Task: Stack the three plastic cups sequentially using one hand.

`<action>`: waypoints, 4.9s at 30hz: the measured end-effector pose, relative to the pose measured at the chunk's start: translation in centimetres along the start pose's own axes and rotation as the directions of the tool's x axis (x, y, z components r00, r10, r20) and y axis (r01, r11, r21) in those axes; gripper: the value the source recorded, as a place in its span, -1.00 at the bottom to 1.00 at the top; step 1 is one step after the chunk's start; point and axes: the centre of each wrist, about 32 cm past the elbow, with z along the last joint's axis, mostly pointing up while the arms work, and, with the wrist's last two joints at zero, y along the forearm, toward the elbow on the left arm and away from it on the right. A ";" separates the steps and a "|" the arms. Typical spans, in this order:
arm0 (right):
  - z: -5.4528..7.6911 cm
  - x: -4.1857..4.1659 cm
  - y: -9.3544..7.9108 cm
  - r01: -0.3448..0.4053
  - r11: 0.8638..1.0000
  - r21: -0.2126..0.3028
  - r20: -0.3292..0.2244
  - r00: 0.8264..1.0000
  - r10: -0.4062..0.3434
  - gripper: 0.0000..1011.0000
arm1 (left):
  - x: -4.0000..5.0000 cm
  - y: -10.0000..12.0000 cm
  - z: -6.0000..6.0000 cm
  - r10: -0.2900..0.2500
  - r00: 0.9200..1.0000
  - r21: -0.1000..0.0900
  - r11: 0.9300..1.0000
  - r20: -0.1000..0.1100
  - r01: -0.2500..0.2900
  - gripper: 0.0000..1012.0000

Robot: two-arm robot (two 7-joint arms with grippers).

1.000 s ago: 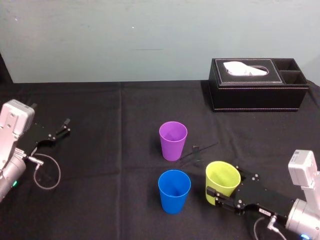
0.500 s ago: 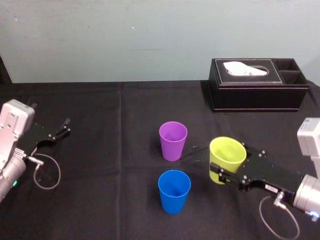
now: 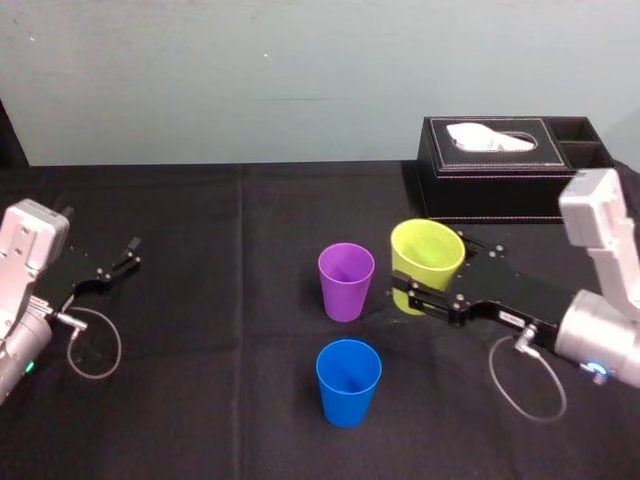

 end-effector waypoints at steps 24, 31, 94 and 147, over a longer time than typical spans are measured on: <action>1.3 0.69 5.9 -0.028 0.999 -0.035 0.042 0.999 0.030 0.45 | 0.00 0.0 0.0 0.000 1.000 0.000 1.000 0.000 0.000 1.00; 1.2 0.90 6.8 -0.031 0.999 -0.043 0.039 0.999 0.032 0.45 | 0.00 0.0 0.0 0.000 1.000 0.000 1.000 0.000 0.000 1.00; -1.2 1.99 9.9 -0.039 0.998 -0.047 0.031 0.999 0.040 0.45 | 0.00 0.0 0.0 0.000 1.000 0.000 1.000 0.000 0.000 1.00; -2.4 2.02 10.3 -0.050 0.998 -0.037 0.015 0.999 0.050 0.98 | 0.00 0.0 0.0 0.000 1.000 0.000 1.000 0.000 0.000 1.00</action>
